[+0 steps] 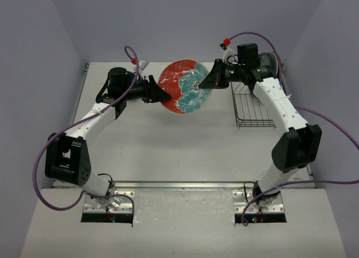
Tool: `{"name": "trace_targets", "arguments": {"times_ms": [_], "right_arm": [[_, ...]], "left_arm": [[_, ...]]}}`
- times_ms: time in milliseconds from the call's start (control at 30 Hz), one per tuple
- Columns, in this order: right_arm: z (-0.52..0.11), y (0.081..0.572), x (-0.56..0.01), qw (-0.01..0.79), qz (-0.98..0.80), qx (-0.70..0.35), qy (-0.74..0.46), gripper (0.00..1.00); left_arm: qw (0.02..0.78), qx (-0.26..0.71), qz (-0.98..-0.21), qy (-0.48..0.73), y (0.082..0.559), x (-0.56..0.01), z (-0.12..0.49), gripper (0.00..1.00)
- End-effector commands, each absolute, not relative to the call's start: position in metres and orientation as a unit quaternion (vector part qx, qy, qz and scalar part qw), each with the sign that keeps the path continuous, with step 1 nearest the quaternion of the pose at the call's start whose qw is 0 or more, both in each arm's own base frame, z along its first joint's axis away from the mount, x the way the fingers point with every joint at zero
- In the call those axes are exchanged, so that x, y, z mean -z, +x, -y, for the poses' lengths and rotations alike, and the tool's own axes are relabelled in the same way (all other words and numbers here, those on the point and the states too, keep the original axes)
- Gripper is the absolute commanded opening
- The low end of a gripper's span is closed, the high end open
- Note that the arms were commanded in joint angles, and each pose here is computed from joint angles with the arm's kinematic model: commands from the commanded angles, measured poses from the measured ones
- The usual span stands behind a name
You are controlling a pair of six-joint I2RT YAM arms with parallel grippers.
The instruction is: Unload the plates from the dish rack
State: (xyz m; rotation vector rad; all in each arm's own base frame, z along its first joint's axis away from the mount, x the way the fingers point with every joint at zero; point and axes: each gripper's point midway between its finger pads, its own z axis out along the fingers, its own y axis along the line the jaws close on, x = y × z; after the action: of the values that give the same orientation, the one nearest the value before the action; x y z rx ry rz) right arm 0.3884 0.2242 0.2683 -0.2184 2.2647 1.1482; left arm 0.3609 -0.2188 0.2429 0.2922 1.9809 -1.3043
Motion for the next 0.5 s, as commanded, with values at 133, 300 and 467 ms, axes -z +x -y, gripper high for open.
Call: {"name": "trace_targets", "arguments": {"times_ms": [133, 300, 467], "right_arm": [[-0.25, 0.384, -0.326, 0.33, -0.785, -0.508, -0.135, 0.02], [-0.244, 0.397, -0.297, 0.308, -0.817, -0.476, -0.103, 0.56], [-0.23, 0.409, -0.268, 0.3, -0.849, -0.432, -0.06, 0.99]], "left_arm": [[0.336, 0.581, -0.727, 0.147, 0.343, -0.266, 0.235, 0.0], [0.346, 0.577, -0.729, 0.128, 0.356, -0.265, 0.223, 0.0], [0.386, 0.543, -0.743, 0.06, 0.397, -0.26, 0.189, 0.0]]}}
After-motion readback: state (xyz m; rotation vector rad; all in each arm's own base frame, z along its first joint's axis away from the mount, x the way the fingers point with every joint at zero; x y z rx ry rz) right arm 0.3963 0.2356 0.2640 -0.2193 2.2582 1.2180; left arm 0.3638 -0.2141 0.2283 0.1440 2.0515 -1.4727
